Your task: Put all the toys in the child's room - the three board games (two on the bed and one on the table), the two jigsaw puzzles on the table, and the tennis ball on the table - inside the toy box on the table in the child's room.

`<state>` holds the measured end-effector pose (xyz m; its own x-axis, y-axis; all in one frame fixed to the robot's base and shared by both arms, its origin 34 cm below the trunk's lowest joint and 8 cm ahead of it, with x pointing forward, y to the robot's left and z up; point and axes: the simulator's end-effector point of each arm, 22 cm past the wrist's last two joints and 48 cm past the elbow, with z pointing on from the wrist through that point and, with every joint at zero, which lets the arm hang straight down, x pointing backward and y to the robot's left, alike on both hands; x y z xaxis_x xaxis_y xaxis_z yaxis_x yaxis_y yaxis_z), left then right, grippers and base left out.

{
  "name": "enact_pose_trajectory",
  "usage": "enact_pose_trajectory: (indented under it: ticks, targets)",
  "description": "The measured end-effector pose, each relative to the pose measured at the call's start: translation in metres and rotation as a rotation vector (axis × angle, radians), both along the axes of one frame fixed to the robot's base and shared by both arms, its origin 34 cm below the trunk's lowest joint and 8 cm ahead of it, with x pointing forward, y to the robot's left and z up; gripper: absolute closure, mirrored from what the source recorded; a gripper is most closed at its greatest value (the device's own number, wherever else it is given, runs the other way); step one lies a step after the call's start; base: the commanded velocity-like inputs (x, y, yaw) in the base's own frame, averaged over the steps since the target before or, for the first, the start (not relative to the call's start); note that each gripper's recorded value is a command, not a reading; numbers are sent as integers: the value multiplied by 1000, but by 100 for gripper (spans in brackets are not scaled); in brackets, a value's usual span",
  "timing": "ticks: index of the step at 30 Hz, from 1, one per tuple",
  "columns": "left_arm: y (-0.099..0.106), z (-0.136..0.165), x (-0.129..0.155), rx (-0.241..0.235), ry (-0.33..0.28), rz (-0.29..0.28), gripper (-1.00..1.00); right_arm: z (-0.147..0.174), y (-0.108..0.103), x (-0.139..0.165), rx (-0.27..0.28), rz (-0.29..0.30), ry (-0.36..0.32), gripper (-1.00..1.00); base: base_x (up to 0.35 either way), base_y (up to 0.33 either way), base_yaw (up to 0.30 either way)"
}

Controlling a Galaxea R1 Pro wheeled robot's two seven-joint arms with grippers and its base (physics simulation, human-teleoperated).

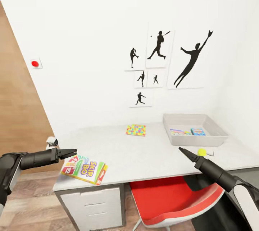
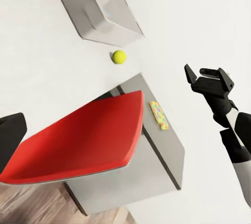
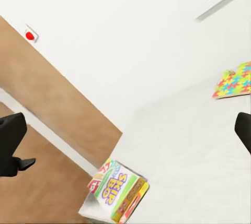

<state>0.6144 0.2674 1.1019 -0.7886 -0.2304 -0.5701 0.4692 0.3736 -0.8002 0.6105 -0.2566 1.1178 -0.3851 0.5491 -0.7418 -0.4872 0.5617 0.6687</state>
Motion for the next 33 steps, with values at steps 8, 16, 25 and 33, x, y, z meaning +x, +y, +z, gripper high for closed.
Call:
enact_pose_trajectory:
  ticks: [8,16,25,33]
  targets:
    - [0,0,0,0,0,1,-100,-1,0,0,0,-1,2,-100,-169,128,290]
    - [1,0,0,-1,0,2,-100,-2,1,0,0,1,5,-100,-160,129,290]
    - [1,-1,0,1,3,3,-100,-2,1,0,1,2,6,-100,-36,200,268]
    - [1,-1,0,0,3,3,-100,-1,1,-1,0,2,4,-100,140,169,41]
